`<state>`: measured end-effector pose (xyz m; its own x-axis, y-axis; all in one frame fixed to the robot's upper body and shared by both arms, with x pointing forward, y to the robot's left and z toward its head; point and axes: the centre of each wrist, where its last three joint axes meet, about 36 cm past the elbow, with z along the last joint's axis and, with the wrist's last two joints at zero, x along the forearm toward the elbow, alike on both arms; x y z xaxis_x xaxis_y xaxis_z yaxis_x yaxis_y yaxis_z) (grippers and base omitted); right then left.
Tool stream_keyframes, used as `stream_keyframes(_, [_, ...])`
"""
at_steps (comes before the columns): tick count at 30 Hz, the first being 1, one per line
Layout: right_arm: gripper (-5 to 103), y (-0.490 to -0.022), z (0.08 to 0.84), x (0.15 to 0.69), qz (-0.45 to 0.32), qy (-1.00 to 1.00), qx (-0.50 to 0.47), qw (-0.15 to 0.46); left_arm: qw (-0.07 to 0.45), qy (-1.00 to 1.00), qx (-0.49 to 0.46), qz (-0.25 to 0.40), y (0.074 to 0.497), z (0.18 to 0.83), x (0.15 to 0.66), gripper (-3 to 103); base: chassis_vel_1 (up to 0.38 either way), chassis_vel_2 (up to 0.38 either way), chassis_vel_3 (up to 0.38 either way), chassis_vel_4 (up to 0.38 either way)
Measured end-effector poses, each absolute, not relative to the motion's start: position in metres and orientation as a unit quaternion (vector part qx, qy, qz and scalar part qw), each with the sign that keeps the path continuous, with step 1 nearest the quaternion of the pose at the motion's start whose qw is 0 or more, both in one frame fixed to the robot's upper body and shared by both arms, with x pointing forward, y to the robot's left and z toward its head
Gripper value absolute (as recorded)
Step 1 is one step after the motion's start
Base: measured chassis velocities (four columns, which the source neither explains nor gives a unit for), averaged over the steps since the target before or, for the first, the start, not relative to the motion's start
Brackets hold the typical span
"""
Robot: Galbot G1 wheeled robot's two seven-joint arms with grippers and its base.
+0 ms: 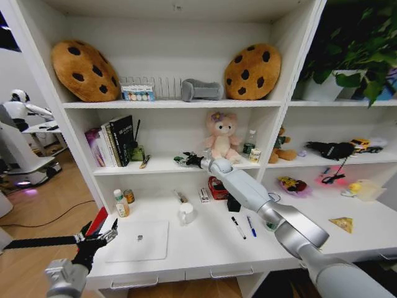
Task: Organize the objects on the table.
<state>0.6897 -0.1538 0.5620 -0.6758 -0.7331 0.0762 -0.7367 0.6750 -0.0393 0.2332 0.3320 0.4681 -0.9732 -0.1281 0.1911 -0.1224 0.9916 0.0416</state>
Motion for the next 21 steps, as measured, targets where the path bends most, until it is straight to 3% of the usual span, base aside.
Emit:
stream_keyframes(4, [100, -0.16, 0.584, 0.667, 0.015, -0.922, 0.386, 0.011, 0.095, -0.993, 0.063, -0.016, 0.333, 0.469, 0.234, 100, 0.0, 0.0, 0.0, 0.0])
stream_keyframes(10, [100, -0.2, 0.59, 0.579, 0.016, -0.959, 0.278, -0.043, 0.09, -0.994, 0.059, -0.016, 0.333, 0.473, 0.236, 100, 0.0, 0.0, 0.0, 0.0])
stream_keyframes(21, [100, -0.266, 0.549, 0.468, 0.013, -0.98, 0.197, -0.035, 0.084, -0.995, 0.051, -0.018, 0.331, 0.477, 0.238, 100, 0.0, 0.0, 0.0, 0.0])
